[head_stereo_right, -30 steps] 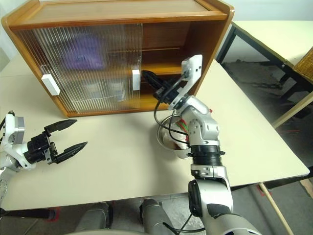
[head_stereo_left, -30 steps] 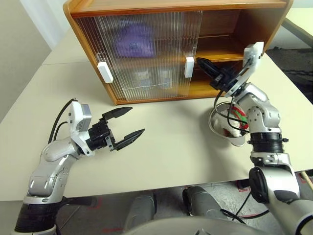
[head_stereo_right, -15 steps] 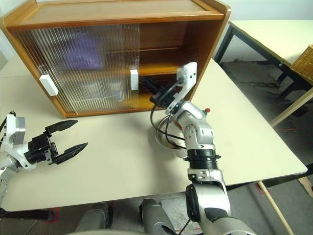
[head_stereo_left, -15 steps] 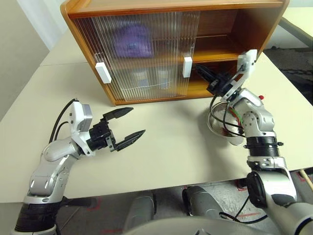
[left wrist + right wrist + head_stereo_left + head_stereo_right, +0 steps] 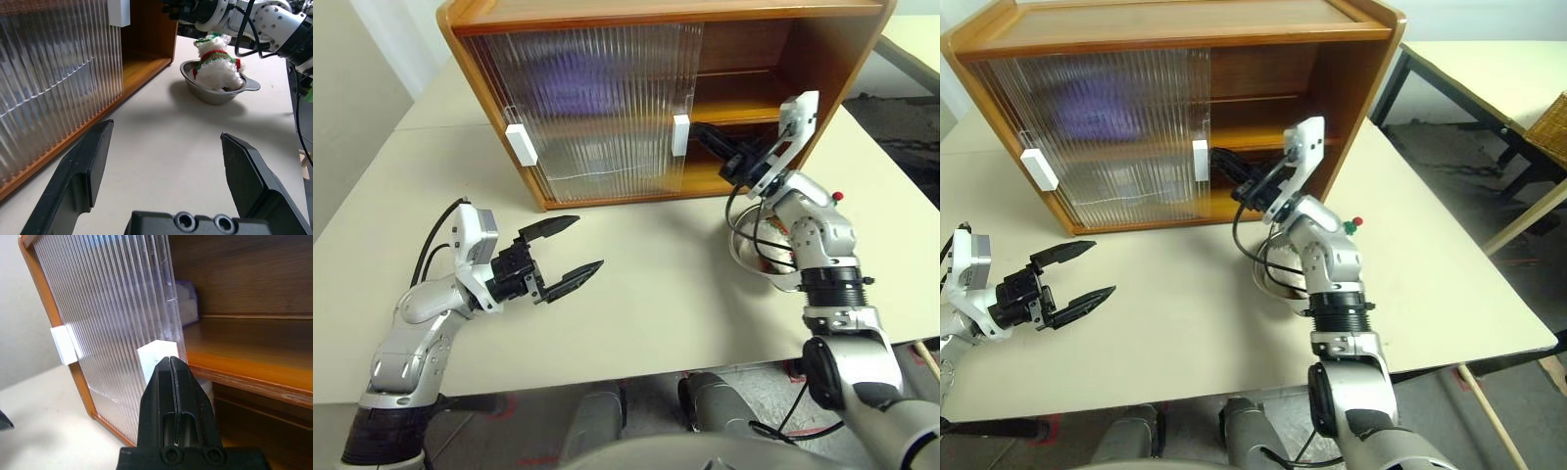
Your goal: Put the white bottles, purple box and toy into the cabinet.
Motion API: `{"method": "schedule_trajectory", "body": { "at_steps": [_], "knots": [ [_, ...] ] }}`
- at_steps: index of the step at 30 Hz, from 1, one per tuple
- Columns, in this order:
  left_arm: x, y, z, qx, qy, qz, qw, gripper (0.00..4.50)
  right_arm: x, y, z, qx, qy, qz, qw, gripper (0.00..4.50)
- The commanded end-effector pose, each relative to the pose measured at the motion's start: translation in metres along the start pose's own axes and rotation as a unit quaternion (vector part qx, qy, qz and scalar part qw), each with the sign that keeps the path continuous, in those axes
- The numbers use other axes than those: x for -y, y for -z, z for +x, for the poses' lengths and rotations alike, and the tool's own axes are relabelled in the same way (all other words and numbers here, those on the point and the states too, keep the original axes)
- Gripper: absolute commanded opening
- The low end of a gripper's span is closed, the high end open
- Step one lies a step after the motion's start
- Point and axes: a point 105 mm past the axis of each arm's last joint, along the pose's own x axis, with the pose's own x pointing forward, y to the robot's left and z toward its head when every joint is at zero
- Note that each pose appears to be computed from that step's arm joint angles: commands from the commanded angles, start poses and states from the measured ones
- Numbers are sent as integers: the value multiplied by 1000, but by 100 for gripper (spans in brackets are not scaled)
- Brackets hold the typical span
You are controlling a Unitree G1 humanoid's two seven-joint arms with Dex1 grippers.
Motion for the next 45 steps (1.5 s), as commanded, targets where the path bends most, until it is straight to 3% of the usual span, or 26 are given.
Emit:
{"method": "schedule_trajectory", "body": {
  "at_steps": [1,5,9,13,20,24,41,44,45],
  "knots": [
    [1,2,0,-4,0,4,1000,450,20,-8,-28,-29,25,4,999,40],
    [-1,3,1,-5,0,4,1000,450,27,-24,-70,-93,-1,27,995,167],
    [-3,2,5,-1,6,7,1000,450,15,-31,-112,-183,-38,84,979,315],
    [-3,2,7,0,8,7,1000,450,28,-41,-130,-183,7,92,979,446],
    [-3,4,6,-9,12,10,1000,450,70,-47,-158,-182,133,31,974,446],
    [-4,1,10,-4,16,11,1000,450,85,-32,-170,-202,197,23,959,446],
    [-7,2,5,-19,25,18,999,450,62,9,-180,-266,175,119,940,446],
    [-5,2,3,-21,29,16,999,450,61,7,-174,-244,170,126,946,446],
    [-4,2,3,-19,32,14,999,450,62,5,-172,-238,169,126,948,407]
  ]
}}
